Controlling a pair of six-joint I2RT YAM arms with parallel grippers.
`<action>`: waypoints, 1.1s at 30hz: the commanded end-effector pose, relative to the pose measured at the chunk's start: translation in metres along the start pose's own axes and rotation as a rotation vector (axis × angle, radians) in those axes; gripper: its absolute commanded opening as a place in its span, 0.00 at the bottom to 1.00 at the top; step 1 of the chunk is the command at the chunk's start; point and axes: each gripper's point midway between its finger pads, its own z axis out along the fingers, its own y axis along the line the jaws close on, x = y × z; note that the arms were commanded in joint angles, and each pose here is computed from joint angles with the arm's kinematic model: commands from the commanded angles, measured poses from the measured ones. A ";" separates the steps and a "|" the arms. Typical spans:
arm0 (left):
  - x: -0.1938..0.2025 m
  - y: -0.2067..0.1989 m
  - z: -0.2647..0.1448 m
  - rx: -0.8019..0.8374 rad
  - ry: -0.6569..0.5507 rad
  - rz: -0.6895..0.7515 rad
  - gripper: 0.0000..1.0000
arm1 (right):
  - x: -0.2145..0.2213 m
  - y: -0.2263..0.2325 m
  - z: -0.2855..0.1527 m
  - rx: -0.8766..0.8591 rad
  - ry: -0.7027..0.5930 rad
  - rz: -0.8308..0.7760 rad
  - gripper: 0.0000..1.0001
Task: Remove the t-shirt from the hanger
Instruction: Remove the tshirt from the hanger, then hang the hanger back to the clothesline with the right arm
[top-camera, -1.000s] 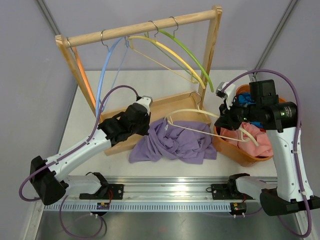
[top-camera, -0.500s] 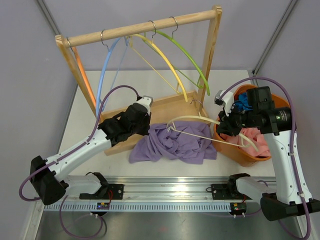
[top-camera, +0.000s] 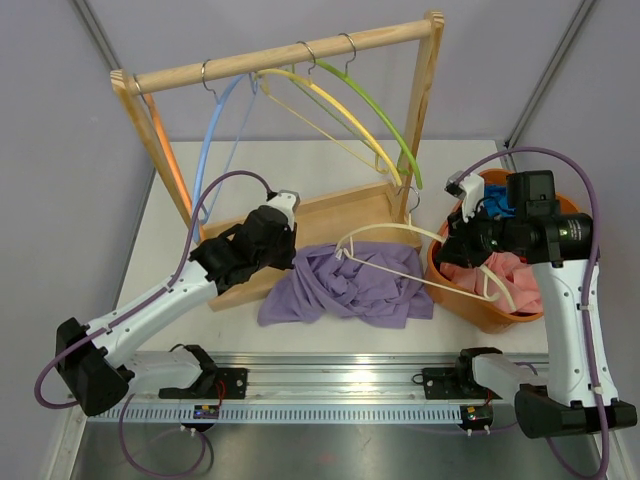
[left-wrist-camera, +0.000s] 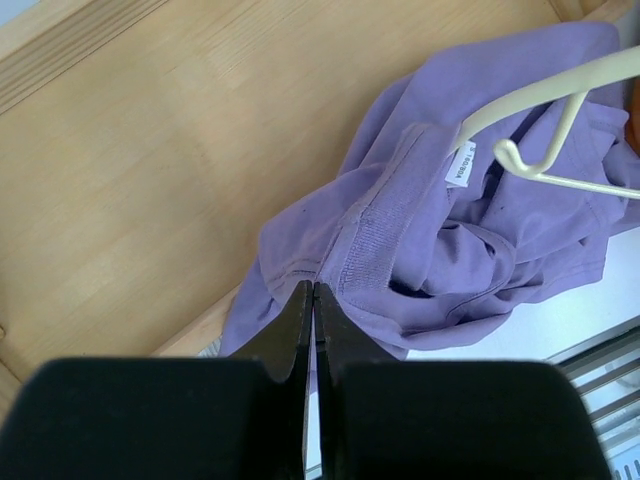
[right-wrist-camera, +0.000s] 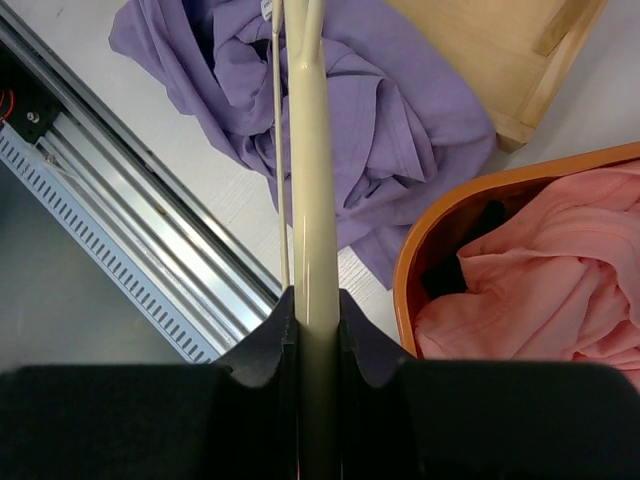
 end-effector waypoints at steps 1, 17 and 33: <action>-0.017 -0.007 -0.004 0.042 -0.065 -0.012 0.00 | 0.031 0.029 -0.026 -0.041 0.132 0.170 0.00; -0.025 -0.016 -0.006 0.084 -0.073 0.009 0.21 | -0.020 -0.025 -0.012 -0.088 0.043 0.259 0.00; -0.031 -0.035 -0.026 0.232 -0.114 0.079 0.87 | -0.140 -0.073 -0.063 0.163 -0.280 -0.146 0.00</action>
